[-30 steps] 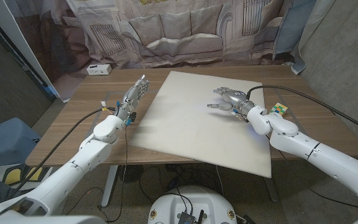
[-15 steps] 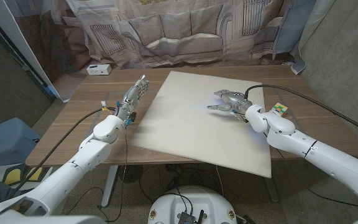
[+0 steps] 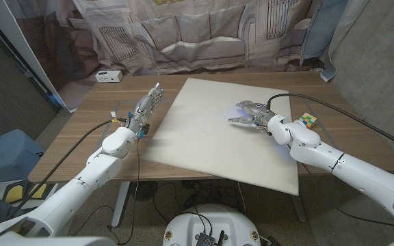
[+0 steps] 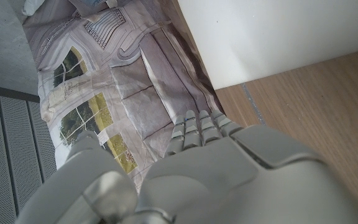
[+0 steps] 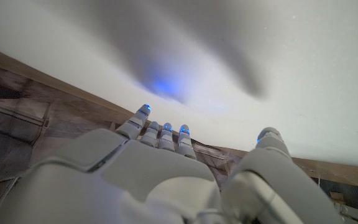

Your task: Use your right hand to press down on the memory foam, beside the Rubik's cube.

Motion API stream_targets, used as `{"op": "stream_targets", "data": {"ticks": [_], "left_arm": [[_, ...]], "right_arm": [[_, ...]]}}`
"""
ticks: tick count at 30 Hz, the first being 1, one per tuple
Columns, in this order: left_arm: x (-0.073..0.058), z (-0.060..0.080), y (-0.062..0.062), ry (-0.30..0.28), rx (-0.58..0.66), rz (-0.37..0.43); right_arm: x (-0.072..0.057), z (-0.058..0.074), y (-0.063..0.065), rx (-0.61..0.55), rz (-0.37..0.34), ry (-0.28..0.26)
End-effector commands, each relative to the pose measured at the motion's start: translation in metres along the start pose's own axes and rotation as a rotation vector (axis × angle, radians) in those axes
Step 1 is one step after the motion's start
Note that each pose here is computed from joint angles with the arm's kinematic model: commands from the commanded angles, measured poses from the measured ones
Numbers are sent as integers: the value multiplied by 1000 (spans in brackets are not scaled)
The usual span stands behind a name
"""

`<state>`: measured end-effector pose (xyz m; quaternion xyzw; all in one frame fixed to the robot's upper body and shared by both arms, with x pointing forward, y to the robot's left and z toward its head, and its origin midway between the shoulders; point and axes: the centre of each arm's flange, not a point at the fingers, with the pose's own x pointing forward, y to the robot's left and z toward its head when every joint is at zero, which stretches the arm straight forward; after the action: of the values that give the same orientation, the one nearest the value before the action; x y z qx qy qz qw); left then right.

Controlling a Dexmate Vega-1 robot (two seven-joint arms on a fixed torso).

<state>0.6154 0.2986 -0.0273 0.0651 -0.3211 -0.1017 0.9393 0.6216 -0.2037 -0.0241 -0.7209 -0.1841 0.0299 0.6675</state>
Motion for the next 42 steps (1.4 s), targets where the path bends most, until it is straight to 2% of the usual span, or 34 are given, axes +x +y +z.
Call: {"op": "stream_targets", "data": {"ticks": [1, 18, 35, 42], "left_arm": [[0, 3, 0, 1, 6, -1], [-1, 2, -2, 15, 5, -2], [-6, -2, -3, 24, -3, 8], [-2, -2, -8, 23, -6, -5]], "right_arm": [[3, 0, 6, -9, 20, 19], [7, -2, 14, -17, 64, 52], [10, -5, 25, -9, 102, 62], [11, -5, 28, -9, 114, 68]]}}
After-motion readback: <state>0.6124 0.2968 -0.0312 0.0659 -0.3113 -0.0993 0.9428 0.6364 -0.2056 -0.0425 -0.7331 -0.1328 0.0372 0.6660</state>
